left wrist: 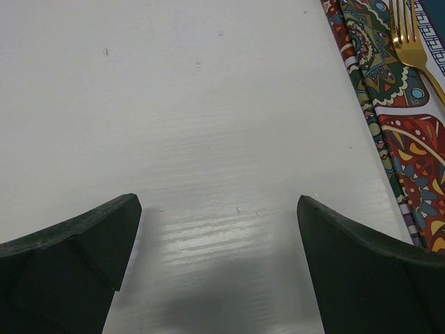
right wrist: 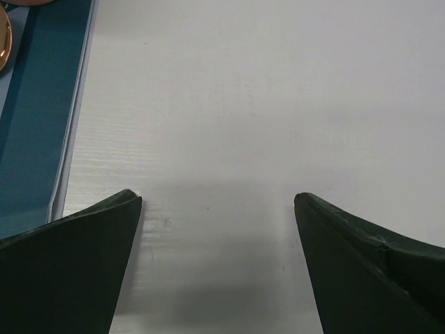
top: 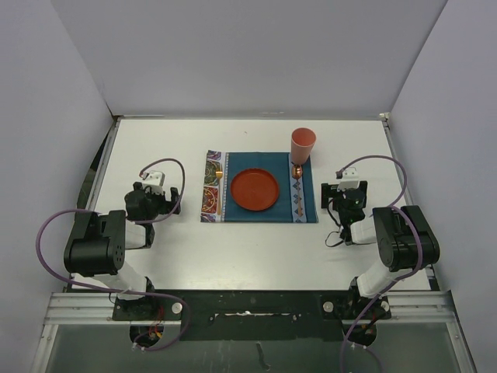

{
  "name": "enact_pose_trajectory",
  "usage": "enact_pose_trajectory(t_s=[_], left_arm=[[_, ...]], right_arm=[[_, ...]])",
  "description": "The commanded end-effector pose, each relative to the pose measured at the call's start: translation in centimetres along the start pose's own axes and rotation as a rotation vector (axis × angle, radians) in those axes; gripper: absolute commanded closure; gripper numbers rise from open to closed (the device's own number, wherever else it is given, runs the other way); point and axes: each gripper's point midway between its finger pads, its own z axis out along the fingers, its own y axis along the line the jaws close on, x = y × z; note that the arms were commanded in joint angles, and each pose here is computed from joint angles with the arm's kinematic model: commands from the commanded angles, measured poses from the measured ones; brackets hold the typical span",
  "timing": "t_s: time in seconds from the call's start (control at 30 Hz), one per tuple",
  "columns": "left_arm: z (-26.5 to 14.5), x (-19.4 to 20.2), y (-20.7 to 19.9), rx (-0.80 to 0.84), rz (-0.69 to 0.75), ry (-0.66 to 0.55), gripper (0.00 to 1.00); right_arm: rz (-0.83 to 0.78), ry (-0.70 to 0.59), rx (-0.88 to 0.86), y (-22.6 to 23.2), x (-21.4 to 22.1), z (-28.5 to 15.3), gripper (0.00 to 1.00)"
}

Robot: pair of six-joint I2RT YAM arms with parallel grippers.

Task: Set the dinner table for one person
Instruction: Reset both arms

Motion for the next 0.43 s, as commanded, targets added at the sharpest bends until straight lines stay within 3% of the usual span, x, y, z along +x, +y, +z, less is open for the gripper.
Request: enact_pose_trajectory(t_s=[0.0, 0.4], left_arm=[[0.62, -2.61, 0.23, -0.007, 0.01, -0.084, 0.02], [0.62, -2.61, 0.23, -0.007, 0.01, -0.084, 0.02]], right_arm=[[0.021, -0.074, 0.035, -0.63, -2.44, 0.53, 0.02], [0.022, -0.071, 0.036, -0.61, -2.38, 0.56, 0.02]])
